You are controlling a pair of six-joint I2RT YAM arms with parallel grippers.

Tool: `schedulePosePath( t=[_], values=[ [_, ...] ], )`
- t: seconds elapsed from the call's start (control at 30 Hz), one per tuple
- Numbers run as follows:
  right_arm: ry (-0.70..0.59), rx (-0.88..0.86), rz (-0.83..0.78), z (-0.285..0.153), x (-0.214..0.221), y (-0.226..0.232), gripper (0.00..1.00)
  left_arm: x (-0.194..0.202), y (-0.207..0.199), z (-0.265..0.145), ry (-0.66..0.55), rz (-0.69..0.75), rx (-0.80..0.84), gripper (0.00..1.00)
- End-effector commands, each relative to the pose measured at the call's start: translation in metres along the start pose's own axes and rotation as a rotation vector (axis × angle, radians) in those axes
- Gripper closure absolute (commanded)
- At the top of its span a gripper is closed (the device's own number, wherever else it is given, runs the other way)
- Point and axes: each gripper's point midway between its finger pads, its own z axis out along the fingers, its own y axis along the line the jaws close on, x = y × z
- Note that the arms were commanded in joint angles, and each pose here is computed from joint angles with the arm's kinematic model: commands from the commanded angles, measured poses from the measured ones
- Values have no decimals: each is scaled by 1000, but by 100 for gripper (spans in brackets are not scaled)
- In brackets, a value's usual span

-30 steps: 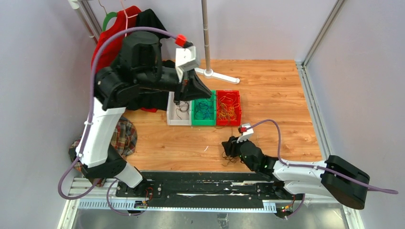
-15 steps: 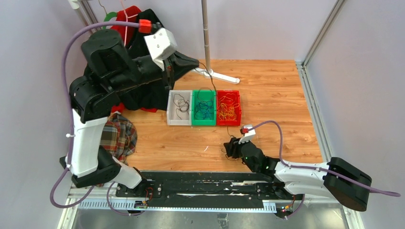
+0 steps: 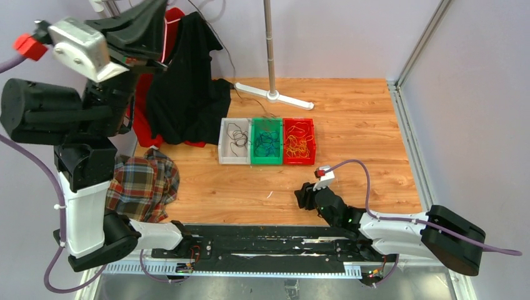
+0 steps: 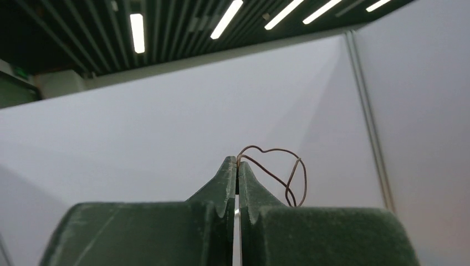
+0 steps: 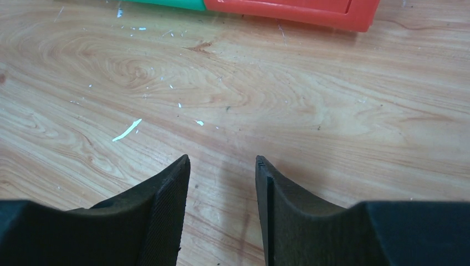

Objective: Untangle the cables

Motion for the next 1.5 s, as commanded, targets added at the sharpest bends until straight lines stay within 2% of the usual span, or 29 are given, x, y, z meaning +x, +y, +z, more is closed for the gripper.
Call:
schedulePosePath(
  t=[0.0, 0.2, 0.3, 0.5, 0.6, 0.77, 0.87, 1.13, 1.33, 1.47],
  values=[
    [22, 2, 3, -2, 9, -3, 53, -52, 49, -7, -185, 58, -221, 99],
    [-1, -25, -8, -4, -7, 7, 53, -21, 7, 0, -66, 41, -6, 99],
    [-51, -53, -24, -6, -33, 19, 47, -13, -4, -4, -56, 28, 42, 100],
    [-129, -232, -76, -16, -93, 73, 33, 2, -22, -14, 4, 21, 134, 100],
    [-156, -330, -94, -23, -115, 101, 31, 27, -37, -31, 76, 23, 191, 100],
    [-170, -462, -111, -35, -131, 136, 31, 100, -74, -68, 226, 21, 289, 99],
    [-156, -476, -112, -35, -127, 139, 32, 141, -98, -88, 318, -5, 357, 100],
    [-76, -363, -118, -12, -84, 111, 38, 198, -148, -129, 489, -119, 532, 100],
    [19, -299, -136, 6, -43, 92, 45, 234, -157, -162, 614, -67, 590, 100],
    [67, -274, -151, 14, -25, 85, 47, 274, -159, -196, 767, 8, 620, 100]
  ],
)
